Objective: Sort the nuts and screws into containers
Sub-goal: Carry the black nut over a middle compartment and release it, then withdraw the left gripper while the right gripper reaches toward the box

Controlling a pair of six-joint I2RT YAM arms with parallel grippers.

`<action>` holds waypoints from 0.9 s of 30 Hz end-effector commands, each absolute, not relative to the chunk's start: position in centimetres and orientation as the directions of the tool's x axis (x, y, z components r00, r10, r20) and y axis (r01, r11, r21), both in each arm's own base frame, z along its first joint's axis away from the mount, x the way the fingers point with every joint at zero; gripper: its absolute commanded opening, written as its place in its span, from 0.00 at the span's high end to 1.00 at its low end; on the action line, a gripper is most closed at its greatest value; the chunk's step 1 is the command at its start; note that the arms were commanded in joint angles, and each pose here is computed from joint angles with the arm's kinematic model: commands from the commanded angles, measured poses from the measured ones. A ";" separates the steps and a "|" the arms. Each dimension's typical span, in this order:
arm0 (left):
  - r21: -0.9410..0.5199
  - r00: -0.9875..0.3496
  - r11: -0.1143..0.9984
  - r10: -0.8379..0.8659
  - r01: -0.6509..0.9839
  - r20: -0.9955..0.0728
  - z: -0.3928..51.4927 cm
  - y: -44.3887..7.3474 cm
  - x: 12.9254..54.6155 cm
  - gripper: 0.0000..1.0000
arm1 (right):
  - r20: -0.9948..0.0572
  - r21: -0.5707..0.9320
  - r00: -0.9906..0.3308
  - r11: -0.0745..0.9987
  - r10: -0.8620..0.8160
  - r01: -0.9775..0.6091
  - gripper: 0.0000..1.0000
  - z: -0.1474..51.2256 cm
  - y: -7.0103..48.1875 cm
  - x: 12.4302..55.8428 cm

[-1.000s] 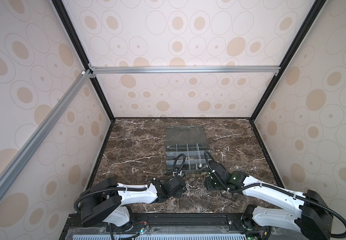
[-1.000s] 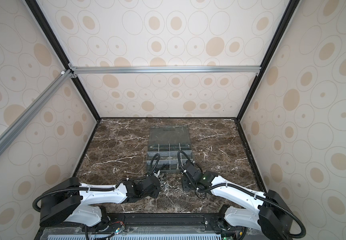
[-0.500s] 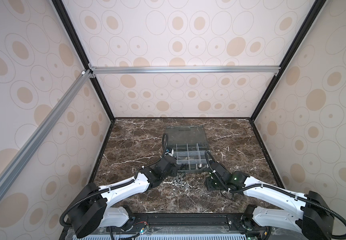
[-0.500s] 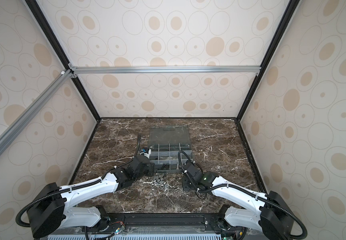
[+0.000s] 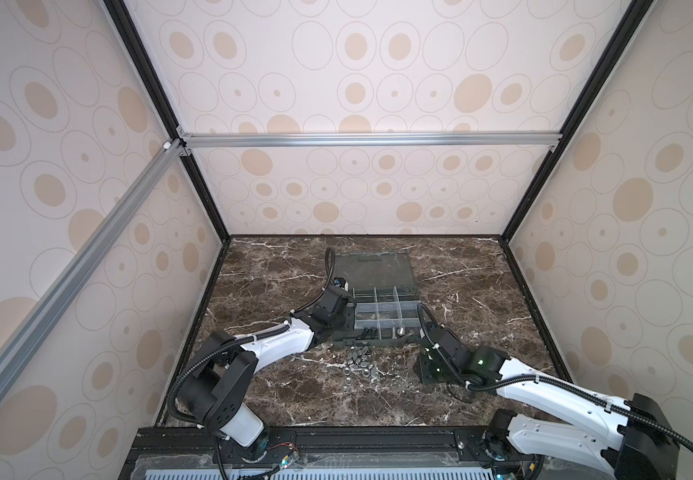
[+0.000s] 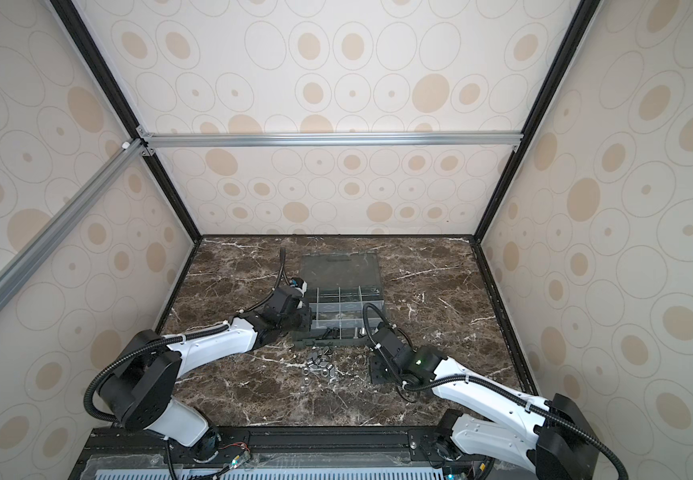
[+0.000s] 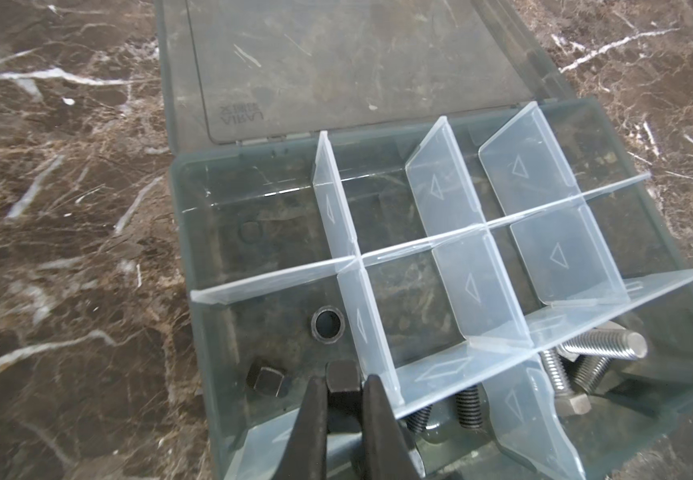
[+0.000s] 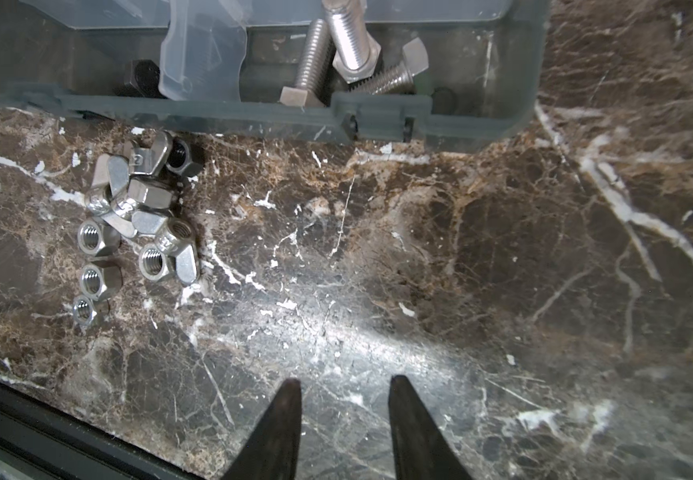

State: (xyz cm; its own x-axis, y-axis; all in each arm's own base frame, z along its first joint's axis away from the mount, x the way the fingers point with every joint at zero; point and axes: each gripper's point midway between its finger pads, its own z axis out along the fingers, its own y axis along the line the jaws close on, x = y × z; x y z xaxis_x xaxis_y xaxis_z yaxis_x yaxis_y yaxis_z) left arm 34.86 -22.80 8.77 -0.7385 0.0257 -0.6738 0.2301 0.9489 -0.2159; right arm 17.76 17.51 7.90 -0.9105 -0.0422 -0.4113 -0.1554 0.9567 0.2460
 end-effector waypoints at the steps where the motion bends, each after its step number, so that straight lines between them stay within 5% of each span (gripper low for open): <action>1: -0.231 -0.711 0.941 0.016 0.249 -0.703 10.1 -23.3 36.5 0.85 | -0.403 0.219 -0.915 0.968 -0.025 -0.123 0.61 7.5 16.4 17.4; 11: -0.267 -0.720 0.936 -0.021 0.230 -0.694 10.4 -23.0 36.1 0.61 | -0.400 0.221 -0.916 0.967 -0.030 -0.128 0.61 7.6 16.5 17.4; 27: -0.381 -0.690 0.896 -0.126 0.230 -0.713 12.5 -19.9 30.2 0.58 | -0.410 0.180 -0.902 0.956 -0.139 -0.230 0.62 7.9 19.3 19.6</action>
State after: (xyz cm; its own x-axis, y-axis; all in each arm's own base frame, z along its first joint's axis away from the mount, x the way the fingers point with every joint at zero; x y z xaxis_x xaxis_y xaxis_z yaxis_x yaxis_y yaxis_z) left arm 30.87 -20.82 11.78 -0.7029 -0.0834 -0.7064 0.2504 0.9006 -0.3554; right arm 18.51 18.16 7.01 -0.9179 -0.1116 -0.3808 -0.1913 0.9652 0.1783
